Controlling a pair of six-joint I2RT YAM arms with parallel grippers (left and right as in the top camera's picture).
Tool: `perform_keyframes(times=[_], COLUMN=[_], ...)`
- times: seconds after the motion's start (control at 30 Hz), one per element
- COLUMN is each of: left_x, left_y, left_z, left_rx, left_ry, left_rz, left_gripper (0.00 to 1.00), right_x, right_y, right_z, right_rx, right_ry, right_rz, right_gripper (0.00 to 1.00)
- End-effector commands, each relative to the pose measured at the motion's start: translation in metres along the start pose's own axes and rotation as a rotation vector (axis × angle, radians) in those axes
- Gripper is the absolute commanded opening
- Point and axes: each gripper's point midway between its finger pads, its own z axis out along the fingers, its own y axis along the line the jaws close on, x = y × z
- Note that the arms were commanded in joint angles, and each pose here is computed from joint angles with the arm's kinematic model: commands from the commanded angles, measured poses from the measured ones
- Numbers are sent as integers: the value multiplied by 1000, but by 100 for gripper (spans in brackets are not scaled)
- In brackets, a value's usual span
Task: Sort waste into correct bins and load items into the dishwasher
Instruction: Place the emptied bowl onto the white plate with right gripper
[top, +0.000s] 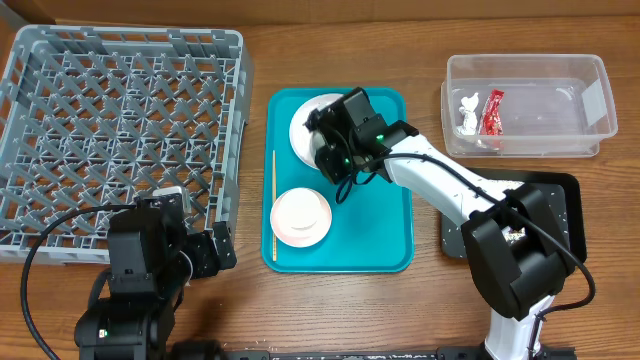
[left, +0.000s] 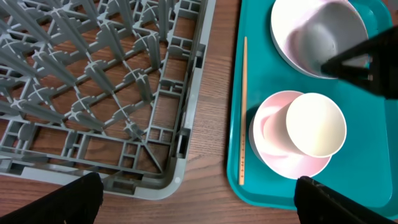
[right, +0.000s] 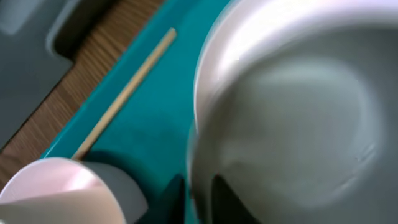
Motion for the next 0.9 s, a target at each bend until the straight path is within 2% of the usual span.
perform_keyframes(times=[0.0,0.07,0.13,0.23,0.33,0.57,0.73,0.87], left_x=[-8,-8,-8,-8,-8,-8,-8,-8], left_y=[-2,-2,-2,-2,-2,-2,-2,-2], left_z=[-6,-6,-6,-6,-6,-6,-6,-6], left_rx=[6,7,6,7,6,7,7,7], left_ry=[-29,-28,-28,-28,-29,-28,-28,-27], left_rz=[-15,-15,-15,-15,-15,-15,-15,-15], left_gripper=[100,100,100,100,100,100,100,100], right_x=[-27,-34,-39,-40,-33,-1,23,39], right_y=[12,18,26,39,59,77,76,68], right_z=[-42,-66,-93,-124,-134,-101,-63,-40], right_rx=[-3,-1,-2,-14,-92,-136,-131,-113], right_ry=[-76,-88,-91,-96,-75,55,142,194], right_rz=[-17,-17,-19,-11,8,91,173,240], right_gripper=[28,40,46,50,51,50,50,47])
